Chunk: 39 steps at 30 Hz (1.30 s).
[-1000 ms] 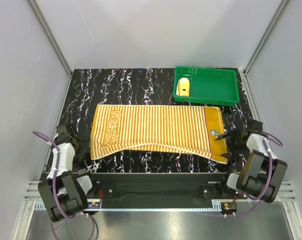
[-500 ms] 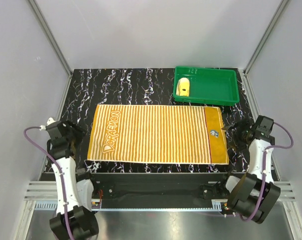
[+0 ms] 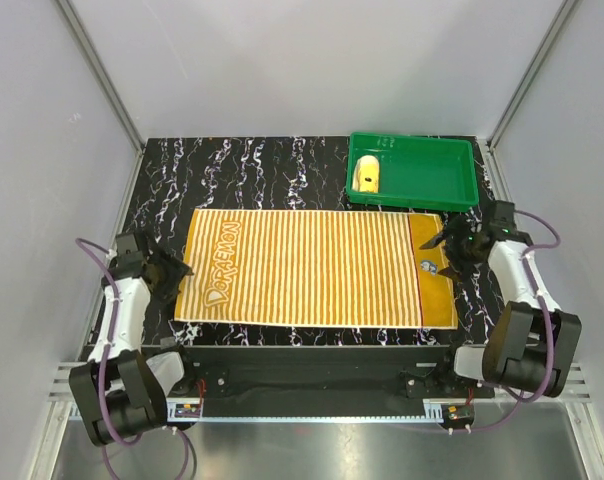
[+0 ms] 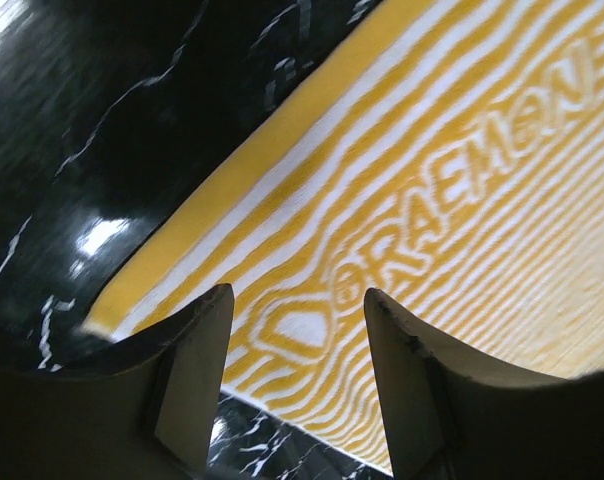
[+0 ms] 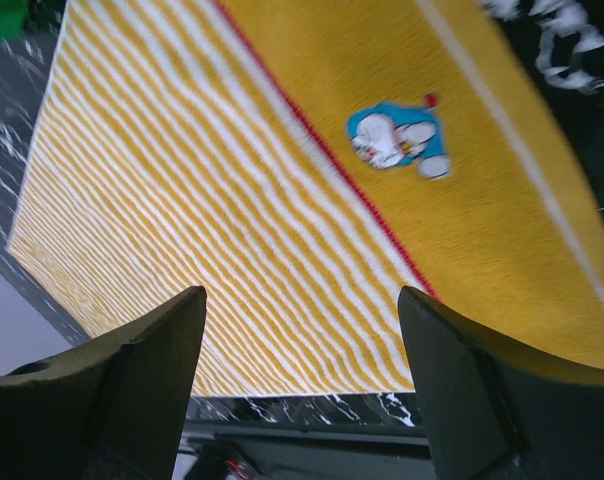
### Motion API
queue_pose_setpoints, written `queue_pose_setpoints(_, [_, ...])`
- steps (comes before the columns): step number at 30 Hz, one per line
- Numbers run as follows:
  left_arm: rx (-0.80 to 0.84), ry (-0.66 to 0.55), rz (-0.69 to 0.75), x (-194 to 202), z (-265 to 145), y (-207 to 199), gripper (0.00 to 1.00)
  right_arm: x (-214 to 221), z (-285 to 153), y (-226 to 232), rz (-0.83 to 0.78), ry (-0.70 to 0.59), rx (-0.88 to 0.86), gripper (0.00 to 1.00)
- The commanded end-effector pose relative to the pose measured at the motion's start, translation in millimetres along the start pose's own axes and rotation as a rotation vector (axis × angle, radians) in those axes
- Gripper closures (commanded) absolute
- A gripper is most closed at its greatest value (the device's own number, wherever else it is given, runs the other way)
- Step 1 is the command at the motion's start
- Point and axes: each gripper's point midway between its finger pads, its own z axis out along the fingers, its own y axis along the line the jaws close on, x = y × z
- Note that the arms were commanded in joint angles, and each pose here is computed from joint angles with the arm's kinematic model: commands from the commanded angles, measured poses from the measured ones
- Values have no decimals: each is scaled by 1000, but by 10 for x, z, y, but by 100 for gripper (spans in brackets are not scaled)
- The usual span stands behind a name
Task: Roll the towels
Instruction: Flatten the towel
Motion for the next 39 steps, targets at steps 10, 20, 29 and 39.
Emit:
queue_pose_setpoints(10, [-339,-24,-43,286,-251,413,39,-90,2,647,-205,-88,6,15])
queue_pose_setpoints(20, [-486,10,-39,549,1,633,38,36,366,722,-248,28,-39,15])
queue_pose_setpoints(29, [-556,-48,-10,403,104,800,39,155,460,684,-255,69,-46,15])
queue_pose_setpoints(39, [-519,5,-1,411,332,822,52,130,451,620,-254,57,-7,15])
